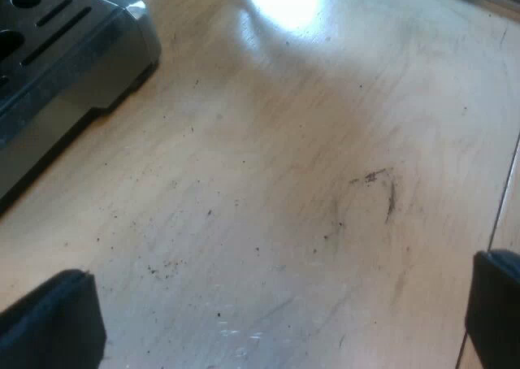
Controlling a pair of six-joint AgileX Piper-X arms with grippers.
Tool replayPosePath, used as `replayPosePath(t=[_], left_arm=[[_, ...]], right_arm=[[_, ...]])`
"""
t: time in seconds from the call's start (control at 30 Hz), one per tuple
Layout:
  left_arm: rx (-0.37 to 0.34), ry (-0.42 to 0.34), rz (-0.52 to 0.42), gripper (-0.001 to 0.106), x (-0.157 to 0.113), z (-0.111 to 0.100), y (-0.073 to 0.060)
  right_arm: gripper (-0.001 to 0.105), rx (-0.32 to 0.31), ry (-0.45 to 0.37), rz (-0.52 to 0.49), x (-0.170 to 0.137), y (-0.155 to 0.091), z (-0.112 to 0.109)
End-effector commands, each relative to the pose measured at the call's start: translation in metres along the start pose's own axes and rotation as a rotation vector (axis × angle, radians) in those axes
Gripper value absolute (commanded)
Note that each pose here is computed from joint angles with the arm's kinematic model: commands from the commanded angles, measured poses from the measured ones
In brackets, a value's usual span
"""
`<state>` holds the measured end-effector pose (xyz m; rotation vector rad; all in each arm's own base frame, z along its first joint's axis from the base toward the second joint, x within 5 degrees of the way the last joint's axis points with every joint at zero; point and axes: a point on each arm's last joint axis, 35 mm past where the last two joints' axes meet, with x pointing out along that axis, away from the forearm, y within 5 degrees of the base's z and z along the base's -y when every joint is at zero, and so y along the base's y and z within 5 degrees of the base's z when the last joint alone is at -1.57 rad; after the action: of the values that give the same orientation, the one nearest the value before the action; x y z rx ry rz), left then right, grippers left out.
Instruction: Place mug into machine
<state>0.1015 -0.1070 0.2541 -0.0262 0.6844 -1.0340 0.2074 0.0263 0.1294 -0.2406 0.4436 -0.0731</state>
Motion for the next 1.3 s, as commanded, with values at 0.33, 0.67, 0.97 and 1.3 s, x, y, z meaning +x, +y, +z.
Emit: replayPosePath(t=[0.33, 0.67, 0.97, 1.3], left_arm=[[-0.005, -0.010, 0.001, 0.092, 0.000, 0.001, 0.000], [0.000, -0.017, 0.045, 0.092, 0.000, 0.001, 0.001], [-0.005, -0.044, 0.304, 0.092, 0.002, -0.004, 0.012], [-0.063, -0.098, 0.405, 0.092, 0.009, -0.015, 0.021]], right_arm=[[0.000, -0.016, -0.045, -0.002, -0.004, -0.001, 0.011], [0.000, -0.198, -0.066, 0.074, -0.048, 0.015, 0.029], [0.000, -0.187, -0.182, 0.096, -0.088, 0.011, 0.045], [0.000, -0.139, -0.382, 0.221, -0.129, 0.011, 0.058]])
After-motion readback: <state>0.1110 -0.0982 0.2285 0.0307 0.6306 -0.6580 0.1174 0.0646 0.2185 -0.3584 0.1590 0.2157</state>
